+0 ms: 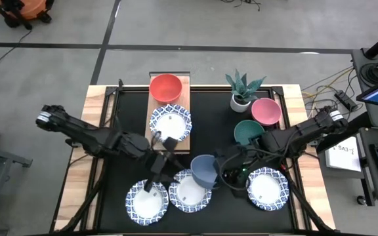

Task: Place and stack bowls onto a shelf
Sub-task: Stack the blue bowl on the orange bowl on the shelf

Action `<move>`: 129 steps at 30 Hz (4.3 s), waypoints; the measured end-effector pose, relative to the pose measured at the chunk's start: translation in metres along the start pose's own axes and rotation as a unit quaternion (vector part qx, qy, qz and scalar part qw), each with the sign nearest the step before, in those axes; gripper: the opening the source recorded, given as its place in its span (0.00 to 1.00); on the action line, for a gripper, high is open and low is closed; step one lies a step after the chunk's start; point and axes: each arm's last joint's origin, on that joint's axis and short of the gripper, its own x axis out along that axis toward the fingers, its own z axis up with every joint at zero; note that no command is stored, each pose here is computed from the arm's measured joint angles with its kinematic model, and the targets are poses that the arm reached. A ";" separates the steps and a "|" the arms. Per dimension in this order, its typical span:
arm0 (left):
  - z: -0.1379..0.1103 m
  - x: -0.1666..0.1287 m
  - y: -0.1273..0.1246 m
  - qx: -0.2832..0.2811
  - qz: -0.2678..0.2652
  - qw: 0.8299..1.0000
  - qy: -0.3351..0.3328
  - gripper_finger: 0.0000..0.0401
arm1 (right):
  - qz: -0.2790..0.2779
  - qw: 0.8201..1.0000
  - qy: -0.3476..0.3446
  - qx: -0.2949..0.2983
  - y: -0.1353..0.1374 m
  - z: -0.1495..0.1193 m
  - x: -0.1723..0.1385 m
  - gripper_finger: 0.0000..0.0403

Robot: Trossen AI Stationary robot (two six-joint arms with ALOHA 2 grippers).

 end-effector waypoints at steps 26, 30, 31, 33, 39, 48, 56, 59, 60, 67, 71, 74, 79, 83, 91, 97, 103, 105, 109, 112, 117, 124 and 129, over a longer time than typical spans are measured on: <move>-0.008 0.064 0.003 0.008 -0.041 0.996 0.076 0.34 | 0.028 0.998 -0.027 -0.051 0.007 0.004 0.005 0.02; -0.009 0.064 0.003 0.008 -0.046 0.996 0.076 0.17 | 0.027 0.998 -0.023 -0.045 0.006 0.004 0.010 0.02; -0.009 0.064 0.002 0.007 -0.050 0.996 0.078 0.12 | 0.025 0.998 -0.023 -0.045 0.006 0.004 0.010 0.02; -0.010 0.065 0.001 0.000 -0.055 0.995 0.081 0.04 | 0.022 0.998 -0.026 -0.044 0.005 0.005 0.013 0.04; -0.010 0.065 0.000 -0.012 -0.060 0.995 0.084 0.01 | 0.013 0.999 -0.036 -0.023 0.005 0.006 0.012 0.19; -0.007 0.065 -0.007 0.009 -0.067 0.994 0.081 0.00 | 0.018 0.997 -0.065 -0.034 0.008 0.011 -0.006 0.44; 0.017 0.048 -0.008 0.053 -0.094 0.987 0.117 0.00 | 0.006 0.986 -0.140 -0.089 0.021 0.018 -0.051 0.48; 0.032 0.037 -0.004 0.063 -0.096 0.983 0.143 0.00 | -0.002 0.980 -0.167 -0.110 0.025 0.019 -0.069 0.48; 0.037 0.033 -0.003 0.068 -0.094 0.982 0.149 0.00 | -0.003 0.978 -0.175 -0.117 0.026 0.019 -0.074 0.48; 0.063 -0.002 0.011 0.102 -0.049 0.966 0.233 0.00 | -0.016 0.969 -0.189 -0.157 0.029 0.017 -0.089 0.48; 0.066 -0.025 0.027 0.103 -0.003 0.955 0.277 0.00 | -0.022 0.970 -0.174 -0.169 0.026 0.012 -0.082 0.48; 0.064 -0.048 0.043 0.086 0.026 0.953 0.288 0.00 | -0.025 0.973 -0.158 -0.168 0.021 0.005 -0.073 0.48; 0.051 -0.090 0.075 0.059 0.095 0.947 0.300 0.00 | -0.027 0.974 -0.149 -0.166 0.016 -0.003 -0.062 0.48; 0.032 -0.124 0.106 0.030 0.161 0.939 0.303 0.00 | -0.026 0.973 -0.154 -0.167 0.012 -0.008 -0.055 0.48; -0.032 -0.167 0.169 -0.056 0.208 0.940 0.264 0.00 | -0.031 0.973 -0.160 -0.166 0.004 -0.020 -0.042 0.48; -0.069 -0.171 0.193 -0.094 0.209 0.930 0.288 0.00 | -0.060 0.975 -0.158 -0.147 -0.004 -0.028 -0.036 0.48; -0.076 -0.165 0.199 -0.102 0.201 0.928 0.296 0.00 | -0.070 0.976 -0.155 -0.138 -0.008 -0.031 -0.034 0.48; -0.077 -0.165 0.199 -0.105 0.201 0.928 0.296 0.00 | -0.074 0.975 -0.155 -0.138 -0.008 -0.032 -0.033 0.48; -0.077 -0.165 0.198 -0.118 0.202 0.926 0.295 0.00 | -0.082 0.975 -0.156 -0.137 -0.009 -0.033 -0.033 0.48; -0.076 -0.164 0.198 -0.134 0.198 0.929 0.283 0.00 | -0.083 0.975 -0.155 -0.139 -0.009 -0.033 -0.032 0.48; -0.080 -0.160 0.200 -0.157 0.190 0.929 0.277 0.00 | -0.083 0.974 -0.155 -0.140 -0.009 -0.033 -0.032 0.48; -0.086 -0.156 0.204 -0.168 0.187 0.926 0.283 0.00 | -0.083 0.975 -0.155 -0.137 -0.009 -0.033 -0.032 0.48; -0.089 -0.154 0.206 -0.171 0.185 0.925 0.286 0.00 | -0.083 0.975 -0.155 -0.137 -0.009 -0.033 -0.032 0.48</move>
